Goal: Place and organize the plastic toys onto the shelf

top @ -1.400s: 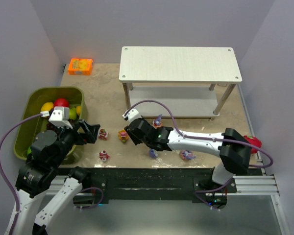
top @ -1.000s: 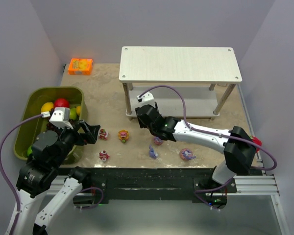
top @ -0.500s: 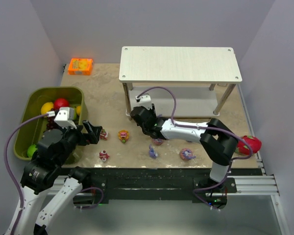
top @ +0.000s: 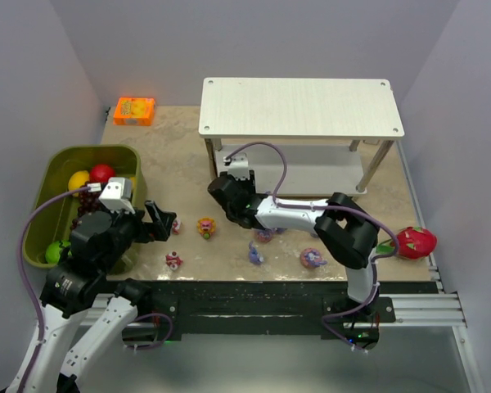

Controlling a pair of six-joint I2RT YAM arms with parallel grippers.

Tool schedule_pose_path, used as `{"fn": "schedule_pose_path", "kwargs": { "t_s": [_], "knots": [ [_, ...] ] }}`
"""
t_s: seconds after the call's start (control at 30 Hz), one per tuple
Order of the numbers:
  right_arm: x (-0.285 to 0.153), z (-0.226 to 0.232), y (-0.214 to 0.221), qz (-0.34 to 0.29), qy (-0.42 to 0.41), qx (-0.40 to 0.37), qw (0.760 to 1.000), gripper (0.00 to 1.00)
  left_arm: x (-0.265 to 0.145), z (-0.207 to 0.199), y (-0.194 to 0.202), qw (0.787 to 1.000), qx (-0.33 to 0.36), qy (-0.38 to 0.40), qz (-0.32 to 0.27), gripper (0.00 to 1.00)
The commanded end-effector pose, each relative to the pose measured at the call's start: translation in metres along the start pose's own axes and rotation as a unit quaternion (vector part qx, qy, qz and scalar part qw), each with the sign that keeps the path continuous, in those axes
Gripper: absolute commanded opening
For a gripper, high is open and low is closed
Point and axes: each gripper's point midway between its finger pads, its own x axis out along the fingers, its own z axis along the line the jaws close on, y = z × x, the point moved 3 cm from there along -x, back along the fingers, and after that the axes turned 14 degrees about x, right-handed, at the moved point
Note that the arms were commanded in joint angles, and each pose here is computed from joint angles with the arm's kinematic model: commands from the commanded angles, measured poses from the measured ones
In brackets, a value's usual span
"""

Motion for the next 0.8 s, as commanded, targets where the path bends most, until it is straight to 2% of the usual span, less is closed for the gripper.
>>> {"fn": "schedule_pose_path", "kwargs": {
  "t_s": [0.0,0.33,0.6,0.7,0.77],
  "knots": [
    [0.020,0.004,-0.022,-0.038,0.025,0.065,0.997,0.05,0.000,-0.008,-0.010,0.999,-0.008,0.025,-0.023,0.99],
    [0.038,-0.004,-0.015,-0.021,0.037,0.056,0.997,0.30,-0.005,-0.012,-0.009,0.999,-0.016,0.038,-0.026,0.99],
    [0.029,-0.003,-0.022,-0.010,0.017,0.060,0.998,0.75,-0.007,-0.012,-0.003,0.999,-0.025,0.036,-0.012,0.99],
    [0.025,-0.006,-0.023,0.007,0.027,0.034,0.999,0.88,-0.010,-0.011,-0.004,0.999,-0.023,0.036,-0.012,0.99],
    [0.023,-0.004,-0.027,0.007,0.024,0.037,0.999,0.90,-0.012,-0.011,-0.004,0.999,-0.022,0.037,-0.010,0.99]
  ]
}}
